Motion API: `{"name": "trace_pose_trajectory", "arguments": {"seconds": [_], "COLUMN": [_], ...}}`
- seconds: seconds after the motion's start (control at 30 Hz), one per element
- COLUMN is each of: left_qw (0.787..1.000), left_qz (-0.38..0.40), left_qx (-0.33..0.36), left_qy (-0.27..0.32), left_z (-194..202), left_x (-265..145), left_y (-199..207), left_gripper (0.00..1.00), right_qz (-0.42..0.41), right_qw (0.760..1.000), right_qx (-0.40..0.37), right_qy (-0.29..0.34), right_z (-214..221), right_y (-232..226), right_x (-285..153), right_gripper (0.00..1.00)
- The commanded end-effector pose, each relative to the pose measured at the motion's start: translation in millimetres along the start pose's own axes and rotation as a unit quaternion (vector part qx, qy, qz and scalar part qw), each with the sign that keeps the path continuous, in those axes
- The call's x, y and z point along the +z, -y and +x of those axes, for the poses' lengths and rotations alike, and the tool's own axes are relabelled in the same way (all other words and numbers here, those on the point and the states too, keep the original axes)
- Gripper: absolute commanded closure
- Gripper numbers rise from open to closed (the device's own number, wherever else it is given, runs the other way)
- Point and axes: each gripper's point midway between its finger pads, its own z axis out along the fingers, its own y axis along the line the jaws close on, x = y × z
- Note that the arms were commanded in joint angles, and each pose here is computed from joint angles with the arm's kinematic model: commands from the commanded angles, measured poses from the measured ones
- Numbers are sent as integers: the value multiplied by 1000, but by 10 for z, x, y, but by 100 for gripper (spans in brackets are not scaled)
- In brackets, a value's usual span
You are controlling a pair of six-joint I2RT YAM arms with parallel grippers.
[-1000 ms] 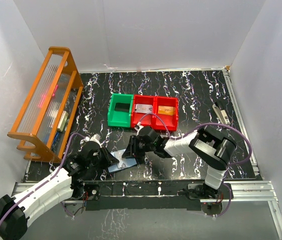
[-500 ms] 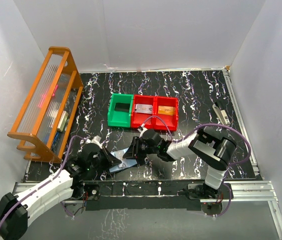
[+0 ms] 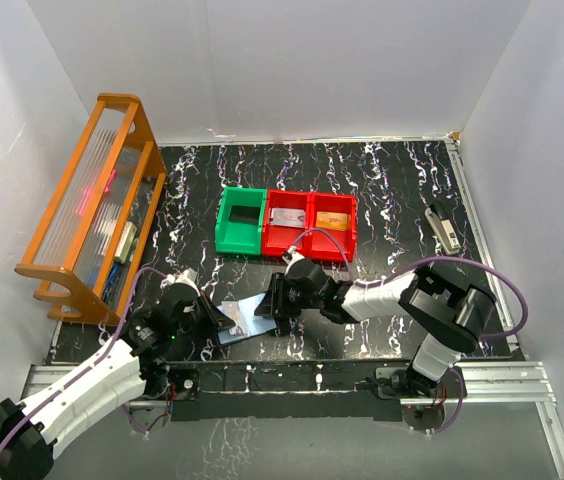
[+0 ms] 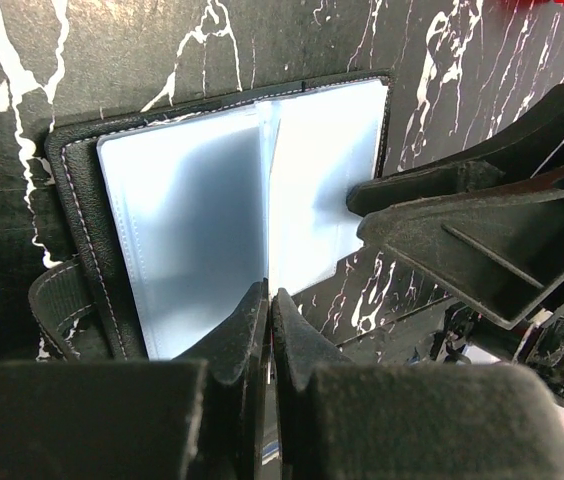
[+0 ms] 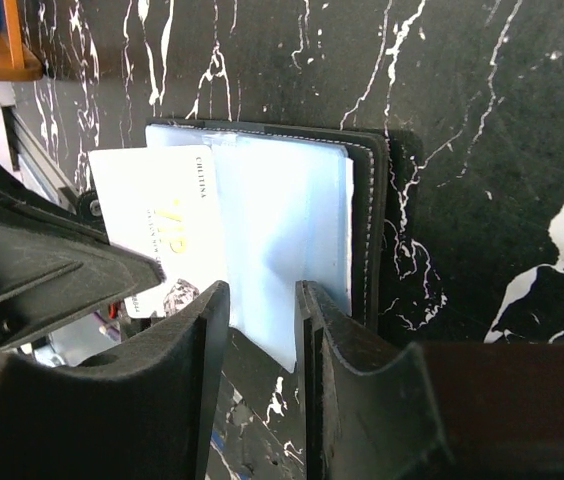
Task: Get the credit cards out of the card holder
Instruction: Remove the credit card from the card holder.
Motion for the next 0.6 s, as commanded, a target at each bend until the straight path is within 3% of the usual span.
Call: {"name": "trace_pose_trajectory", "arguments": {"seconds": [0.0, 0.27, 0.37, 0.5, 0.57], "left_qw": [1000, 1000, 999, 998, 996], "left_qz": [-11, -15, -18, -42, -59], "left_qx": [18, 25, 32, 48, 59], "left_qy": [4, 2, 3, 10, 15], "left_z": [-34, -61, -81, -142, -181], "left_x": [-57, -60, -86, -193, -263], "left_y": [4, 49, 70, 54, 28], "left_gripper": [100, 100, 100, 100, 100], "right_qz": [-49, -94, -63, 49, 34], "right_qw": [998, 993, 996, 998, 999], "right_qx": [-44, -63, -48, -10, -10], "right_qy": [5, -37, -42, -35, -32], "right_z": [-147, -62, -20, -23, -24], "right_y": [-356, -618, -450, 75, 28], "right_x": [-54, 88, 171, 344, 343], "right_gripper": [68, 68, 67, 67, 67]}}
